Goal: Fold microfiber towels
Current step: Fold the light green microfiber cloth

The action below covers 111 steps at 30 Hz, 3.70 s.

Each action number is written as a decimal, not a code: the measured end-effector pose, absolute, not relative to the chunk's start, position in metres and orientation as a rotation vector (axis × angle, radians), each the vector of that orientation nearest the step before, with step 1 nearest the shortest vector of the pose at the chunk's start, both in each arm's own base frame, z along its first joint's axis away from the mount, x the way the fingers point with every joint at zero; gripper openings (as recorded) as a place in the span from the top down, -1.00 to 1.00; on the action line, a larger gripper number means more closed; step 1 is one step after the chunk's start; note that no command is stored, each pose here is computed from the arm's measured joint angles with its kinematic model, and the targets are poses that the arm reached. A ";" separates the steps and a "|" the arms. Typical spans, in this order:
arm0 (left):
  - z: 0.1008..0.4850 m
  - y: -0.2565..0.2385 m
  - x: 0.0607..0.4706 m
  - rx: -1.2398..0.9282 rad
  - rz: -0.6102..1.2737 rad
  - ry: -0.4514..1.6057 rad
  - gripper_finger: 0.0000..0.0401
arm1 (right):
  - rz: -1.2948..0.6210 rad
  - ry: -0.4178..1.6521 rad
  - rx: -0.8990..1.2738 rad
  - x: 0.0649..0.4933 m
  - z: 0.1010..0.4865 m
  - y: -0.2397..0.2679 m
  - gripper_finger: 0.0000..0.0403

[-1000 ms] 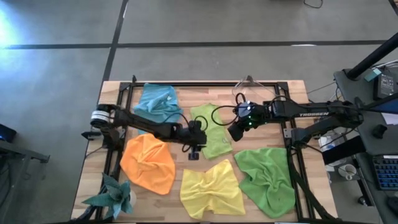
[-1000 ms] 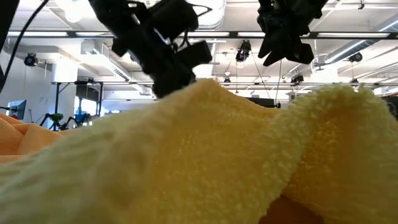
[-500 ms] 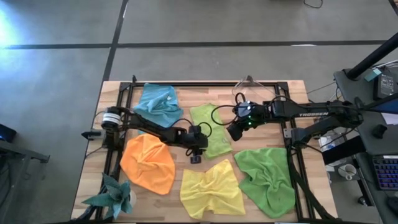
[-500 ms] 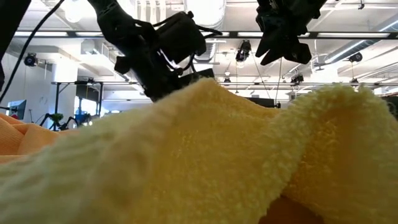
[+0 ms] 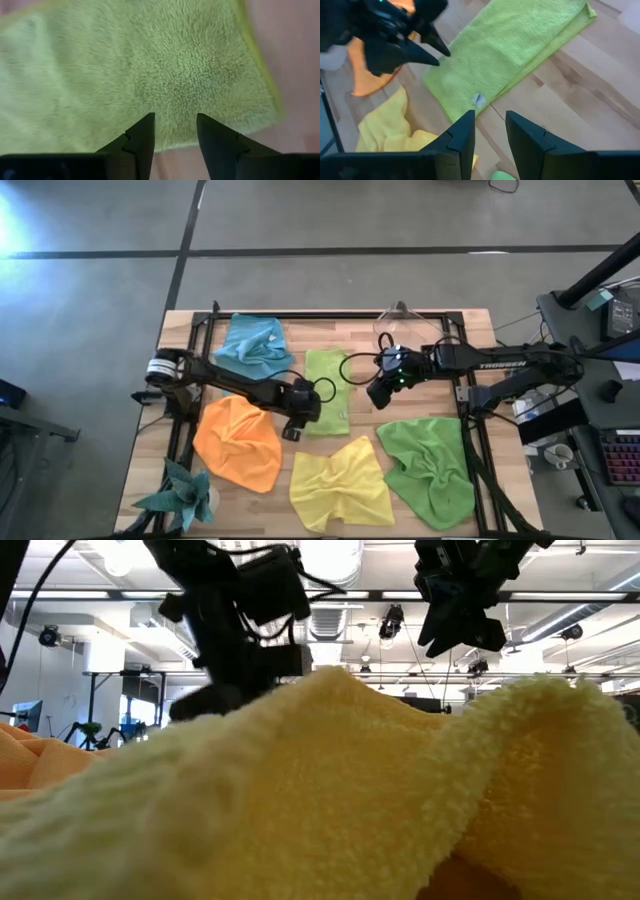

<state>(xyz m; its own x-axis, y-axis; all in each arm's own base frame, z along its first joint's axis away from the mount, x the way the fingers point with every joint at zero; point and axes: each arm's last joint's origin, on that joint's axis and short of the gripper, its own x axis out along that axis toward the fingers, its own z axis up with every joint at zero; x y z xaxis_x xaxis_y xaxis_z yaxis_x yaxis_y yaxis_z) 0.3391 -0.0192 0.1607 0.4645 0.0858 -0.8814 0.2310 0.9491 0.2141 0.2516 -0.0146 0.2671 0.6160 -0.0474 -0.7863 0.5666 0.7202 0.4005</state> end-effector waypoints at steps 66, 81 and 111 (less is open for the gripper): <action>0.174 -0.079 0.342 0.312 -0.077 1.120 0.35 | 0.124 0.962 0.023 0.325 0.159 0.060 -0.01; 0.152 -0.078 0.345 0.345 -0.080 1.149 0.35 | 0.086 0.978 0.000 0.334 0.138 0.060 0.11; 0.140 -0.076 0.350 0.255 -0.010 1.072 0.97 | 0.051 1.030 -0.005 0.330 0.123 0.060 0.20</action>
<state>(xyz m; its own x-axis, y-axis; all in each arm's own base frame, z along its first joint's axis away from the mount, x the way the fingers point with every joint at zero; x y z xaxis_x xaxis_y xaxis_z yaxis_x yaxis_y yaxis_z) 0.3504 -0.0765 0.1399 0.4808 0.1151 -0.8693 0.1319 0.9706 0.2015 0.3300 0.0601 0.1227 0.5138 0.0403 -0.8569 -0.0446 0.9988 0.0202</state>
